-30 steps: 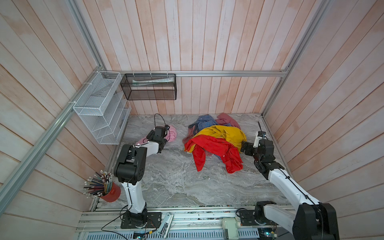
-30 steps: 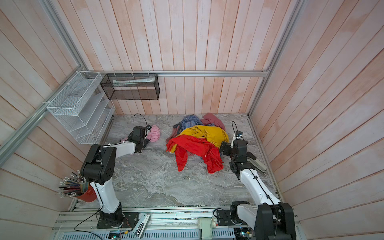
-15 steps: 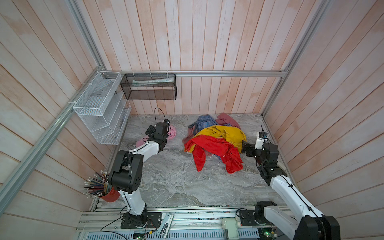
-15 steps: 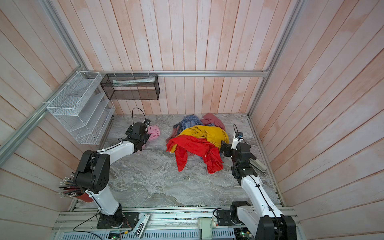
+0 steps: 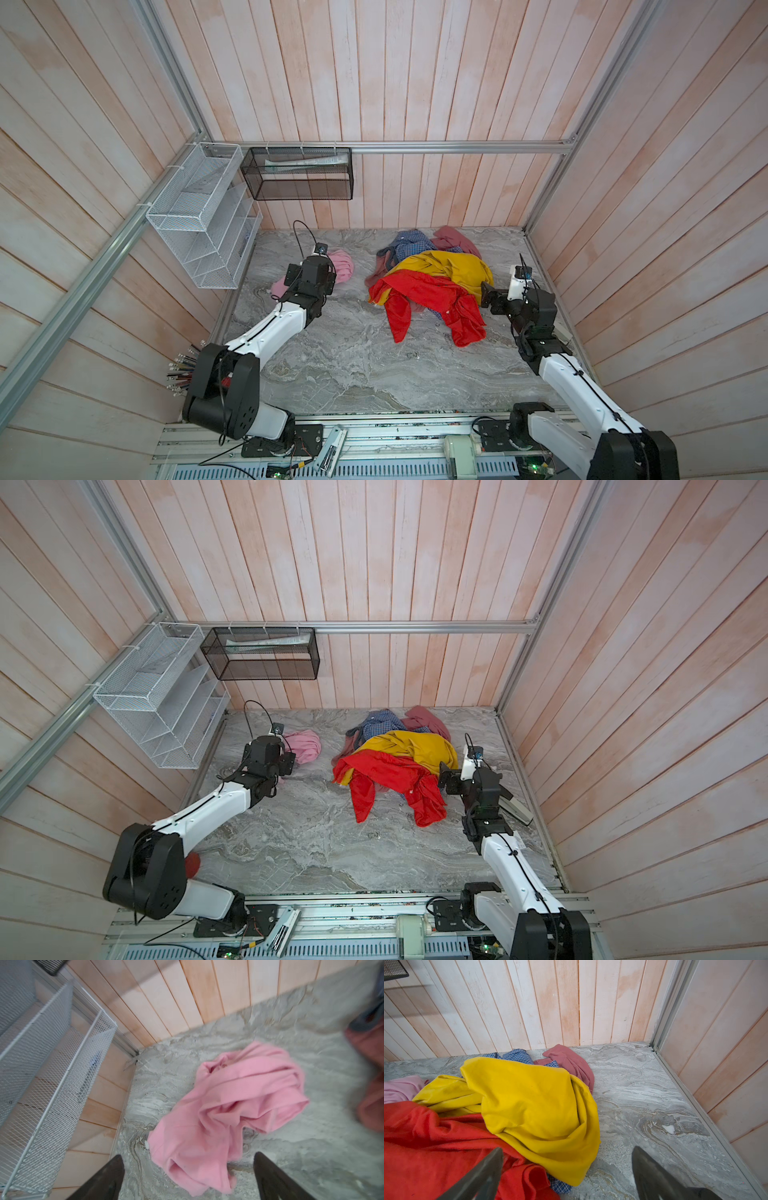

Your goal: Pick out a specific cloth from the pile

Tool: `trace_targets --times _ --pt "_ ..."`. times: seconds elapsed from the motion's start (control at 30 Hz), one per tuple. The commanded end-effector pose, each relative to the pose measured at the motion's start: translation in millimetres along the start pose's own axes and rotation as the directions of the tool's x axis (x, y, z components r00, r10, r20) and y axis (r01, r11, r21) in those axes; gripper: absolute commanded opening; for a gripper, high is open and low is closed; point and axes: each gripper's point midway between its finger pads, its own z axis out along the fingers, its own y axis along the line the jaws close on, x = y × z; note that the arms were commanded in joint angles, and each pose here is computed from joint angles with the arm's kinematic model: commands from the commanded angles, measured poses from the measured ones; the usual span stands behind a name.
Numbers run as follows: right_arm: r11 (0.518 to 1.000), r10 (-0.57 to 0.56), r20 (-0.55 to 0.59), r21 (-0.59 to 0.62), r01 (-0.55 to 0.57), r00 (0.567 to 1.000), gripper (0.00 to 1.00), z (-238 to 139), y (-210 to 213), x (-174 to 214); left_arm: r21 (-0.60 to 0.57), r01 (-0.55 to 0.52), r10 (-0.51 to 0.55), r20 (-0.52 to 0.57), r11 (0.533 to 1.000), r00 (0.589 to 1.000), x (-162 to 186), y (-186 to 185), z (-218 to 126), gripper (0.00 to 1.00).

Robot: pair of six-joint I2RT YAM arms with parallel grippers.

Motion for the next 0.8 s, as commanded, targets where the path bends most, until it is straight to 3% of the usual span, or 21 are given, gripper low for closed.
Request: trace_targets --times 0.0,0.17,0.4,0.6,0.77 --pt "0.998 -0.034 0.110 0.052 0.029 0.993 0.97 -5 -11 -9 0.083 0.151 -0.157 0.063 0.985 0.986 0 -5 -18 0.98" --pt "0.992 -0.024 0.184 0.129 0.000 0.983 0.97 -10 -28 7 0.112 0.273 -0.287 0.143 0.956 0.947 13 5 -41 0.99" --pt "0.975 -0.041 0.187 0.221 -0.001 0.981 0.96 -5 -47 28 0.068 0.386 -0.391 0.209 0.920 0.896 44 30 -58 1.00" --pt "0.963 -0.053 0.228 0.270 -0.011 0.972 0.95 -3 -57 35 -0.038 0.455 -0.433 0.250 0.889 0.866 67 53 -62 1.00" --pt "0.964 -0.089 0.222 0.263 0.028 0.971 0.95 8 -55 34 -0.095 0.451 -0.418 0.247 0.887 0.874 85 55 -55 1.00"
